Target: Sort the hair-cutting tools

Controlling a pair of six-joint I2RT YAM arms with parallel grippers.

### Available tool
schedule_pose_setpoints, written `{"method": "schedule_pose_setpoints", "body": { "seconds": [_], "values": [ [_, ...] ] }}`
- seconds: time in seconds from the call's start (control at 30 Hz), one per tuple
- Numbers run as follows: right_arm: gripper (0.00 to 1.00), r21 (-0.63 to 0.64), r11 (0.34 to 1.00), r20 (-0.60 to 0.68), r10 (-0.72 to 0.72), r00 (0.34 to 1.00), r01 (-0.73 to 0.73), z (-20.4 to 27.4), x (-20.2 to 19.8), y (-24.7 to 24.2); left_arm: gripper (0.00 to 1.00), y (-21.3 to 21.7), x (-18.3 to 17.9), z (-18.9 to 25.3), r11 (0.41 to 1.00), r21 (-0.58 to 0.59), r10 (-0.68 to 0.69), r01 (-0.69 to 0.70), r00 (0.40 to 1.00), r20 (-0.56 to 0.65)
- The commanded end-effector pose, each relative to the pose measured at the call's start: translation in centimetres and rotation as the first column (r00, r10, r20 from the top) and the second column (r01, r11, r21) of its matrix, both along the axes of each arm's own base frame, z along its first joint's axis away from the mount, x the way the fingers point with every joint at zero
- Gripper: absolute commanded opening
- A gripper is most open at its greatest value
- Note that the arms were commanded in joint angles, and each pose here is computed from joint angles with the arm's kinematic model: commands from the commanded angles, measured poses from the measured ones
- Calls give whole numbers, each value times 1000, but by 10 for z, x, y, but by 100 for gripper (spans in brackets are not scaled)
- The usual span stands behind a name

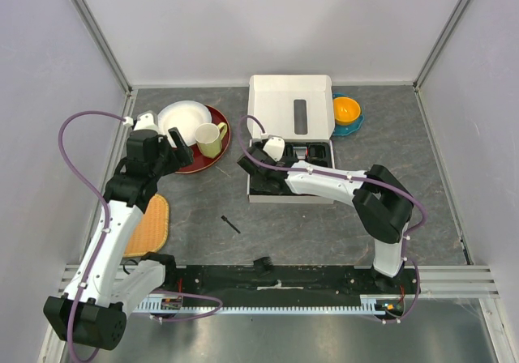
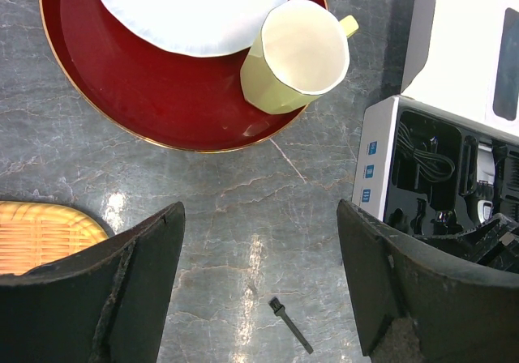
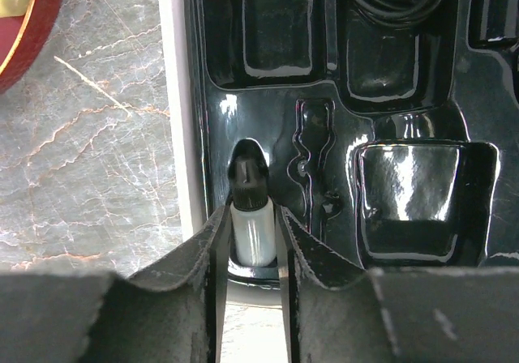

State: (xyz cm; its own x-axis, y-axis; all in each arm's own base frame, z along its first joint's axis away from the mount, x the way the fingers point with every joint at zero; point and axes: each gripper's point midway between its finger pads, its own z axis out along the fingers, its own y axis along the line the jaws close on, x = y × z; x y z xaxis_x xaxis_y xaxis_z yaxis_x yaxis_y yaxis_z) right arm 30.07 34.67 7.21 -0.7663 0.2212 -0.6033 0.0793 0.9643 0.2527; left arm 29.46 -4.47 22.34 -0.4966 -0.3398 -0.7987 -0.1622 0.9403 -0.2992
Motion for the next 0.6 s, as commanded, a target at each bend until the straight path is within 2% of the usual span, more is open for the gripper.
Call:
{"method": "schedule_pose_setpoints", "body": {
  "seconds": [0.0, 0.27, 0.47, 0.57],
  "values": [
    [38, 27, 1000, -2, 3, 1000, -3, 10, 1, 3, 81, 0, 6, 21, 1000, 19, -22, 21, 998, 63],
    [39, 57, 998, 39, 8, 999, -10, 34, 4, 2, 81, 0, 6, 22, 1000, 18, -27, 26, 997, 66],
    [32, 30, 1000, 46, 7, 999, -8, 30, 7, -3, 81, 0, 6, 22, 999, 18, -27, 26, 998, 63],
    [25, 22, 1000, 45, 17, 999, -18, 27, 10, -1, 81, -1, 6, 22, 999, 17, -28, 27, 998, 65]
  ]
}}
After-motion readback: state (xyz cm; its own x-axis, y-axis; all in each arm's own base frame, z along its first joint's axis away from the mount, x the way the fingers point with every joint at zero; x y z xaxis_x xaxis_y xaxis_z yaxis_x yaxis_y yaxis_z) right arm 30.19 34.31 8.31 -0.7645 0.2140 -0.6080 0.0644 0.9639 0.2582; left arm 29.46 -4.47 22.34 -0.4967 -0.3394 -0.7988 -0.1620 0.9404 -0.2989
